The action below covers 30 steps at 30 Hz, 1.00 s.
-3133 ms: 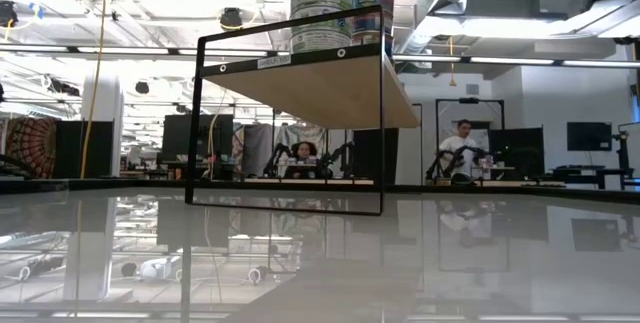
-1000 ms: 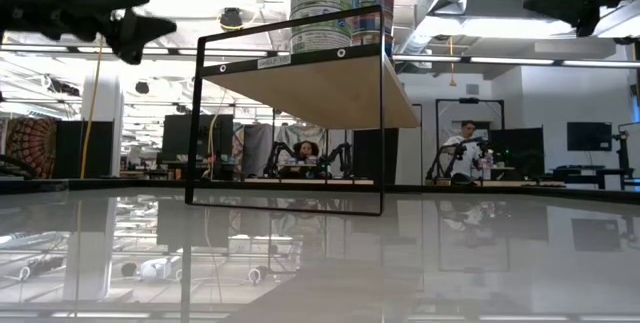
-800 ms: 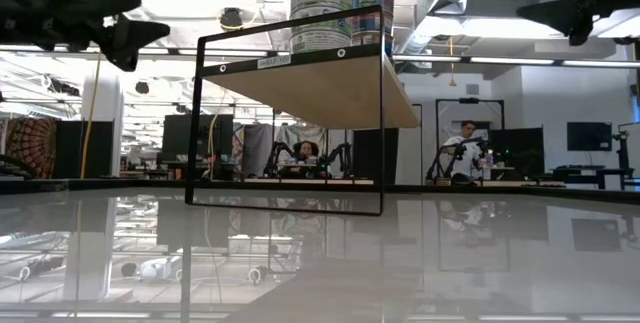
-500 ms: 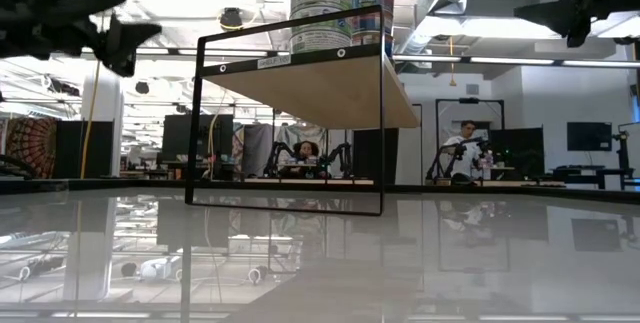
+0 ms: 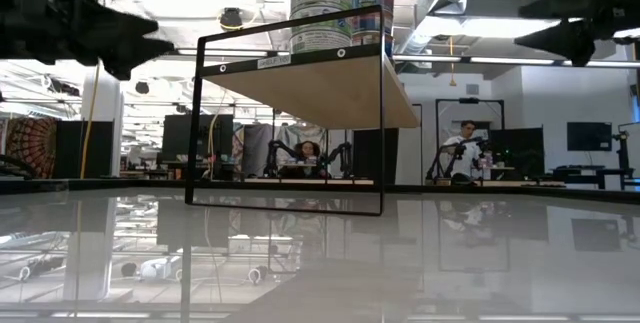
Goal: Stack canned seafood by type on shelf
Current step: Return to Home Position
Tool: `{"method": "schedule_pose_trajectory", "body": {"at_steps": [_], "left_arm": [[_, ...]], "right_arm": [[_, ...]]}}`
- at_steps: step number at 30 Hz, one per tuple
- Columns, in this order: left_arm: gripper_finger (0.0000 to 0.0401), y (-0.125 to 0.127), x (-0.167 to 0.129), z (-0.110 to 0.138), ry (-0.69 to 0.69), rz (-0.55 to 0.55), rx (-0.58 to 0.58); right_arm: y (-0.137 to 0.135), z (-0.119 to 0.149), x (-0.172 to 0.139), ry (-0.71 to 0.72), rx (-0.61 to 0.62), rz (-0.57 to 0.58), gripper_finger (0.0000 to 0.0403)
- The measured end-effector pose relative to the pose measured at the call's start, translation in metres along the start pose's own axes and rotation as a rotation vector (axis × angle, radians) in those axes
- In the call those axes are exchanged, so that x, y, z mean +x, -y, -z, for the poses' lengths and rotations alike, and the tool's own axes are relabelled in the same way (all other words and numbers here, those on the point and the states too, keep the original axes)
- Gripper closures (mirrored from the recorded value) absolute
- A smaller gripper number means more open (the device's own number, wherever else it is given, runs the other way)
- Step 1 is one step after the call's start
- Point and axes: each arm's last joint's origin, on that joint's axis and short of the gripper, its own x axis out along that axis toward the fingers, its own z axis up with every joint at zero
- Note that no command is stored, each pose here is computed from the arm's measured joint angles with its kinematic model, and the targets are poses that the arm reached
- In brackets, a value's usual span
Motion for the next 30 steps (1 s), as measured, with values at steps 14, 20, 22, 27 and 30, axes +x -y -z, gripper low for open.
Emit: {"method": "schedule_pose_trajectory", "body": {"at_steps": [14,20,22,27,30], "left_arm": [[0.0159,-0.0009,0.0003,0.006,-0.056,-0.032,0.011],[0.0159,-0.0009,0.0002,0.0062,-0.058,-0.033,0.008],[0.0159,-0.0009,0.0002,0.0062,-0.059,-0.033,0.008],[0.0159,-0.0009,0.0002,0.0065,-0.061,-0.033,0.009],[0.0159,-0.0009,0.0002,0.0066,-0.062,-0.033,0.009]], "right_arm": [[0.0012,0.005,-0.0001,-0.043,-0.036,0.011,0.01],[0.0012,0.0048,-0.0001,-0.042,-0.037,0.01,0.01],[0.0013,0.0049,-0.0001,-0.042,-0.038,0.011,0.01],[0.0013,0.0049,-0.0001,-0.042,-0.037,0.01,0.01],[0.0013,0.0049,-0.0001,-0.042,-0.037,0.011,0.01]]}}
